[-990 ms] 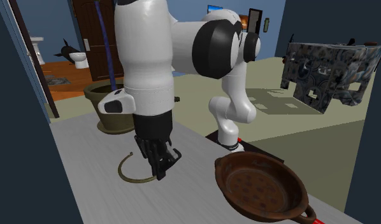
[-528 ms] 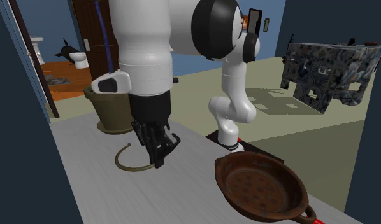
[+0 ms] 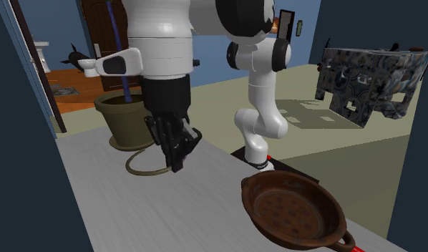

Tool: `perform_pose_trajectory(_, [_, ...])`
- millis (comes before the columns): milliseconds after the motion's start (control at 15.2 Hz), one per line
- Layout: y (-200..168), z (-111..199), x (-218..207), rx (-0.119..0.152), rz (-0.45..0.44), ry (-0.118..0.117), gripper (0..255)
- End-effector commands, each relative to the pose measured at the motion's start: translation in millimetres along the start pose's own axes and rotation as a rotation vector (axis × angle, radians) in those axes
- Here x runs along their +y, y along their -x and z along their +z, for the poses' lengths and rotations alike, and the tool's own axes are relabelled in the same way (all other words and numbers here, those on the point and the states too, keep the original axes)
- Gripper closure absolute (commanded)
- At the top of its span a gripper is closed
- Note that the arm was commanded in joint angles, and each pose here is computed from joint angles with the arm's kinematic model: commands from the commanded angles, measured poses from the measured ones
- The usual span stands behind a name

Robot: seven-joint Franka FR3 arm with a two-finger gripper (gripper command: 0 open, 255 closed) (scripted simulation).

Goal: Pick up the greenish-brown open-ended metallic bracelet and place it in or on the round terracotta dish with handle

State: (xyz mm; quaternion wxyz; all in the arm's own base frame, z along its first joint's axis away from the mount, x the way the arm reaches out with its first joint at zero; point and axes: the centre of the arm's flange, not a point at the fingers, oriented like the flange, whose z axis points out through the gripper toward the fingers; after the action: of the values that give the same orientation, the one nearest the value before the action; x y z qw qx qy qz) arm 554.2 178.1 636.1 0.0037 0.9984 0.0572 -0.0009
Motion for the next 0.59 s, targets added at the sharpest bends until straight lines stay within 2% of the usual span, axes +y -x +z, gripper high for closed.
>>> perform_pose_trajectory(0, [0.3, -10.8, -0.3, 0.000, 0.000, 0.000, 255])
perform_pose_trajectory(66, [0.3, -14.5, -0.3, 0.000, 0.000, 0.000, 255])
perform_pose_trajectory(528, [41.6, -15.9, -82.9, 0.000, 0.000, 0.000, 255])
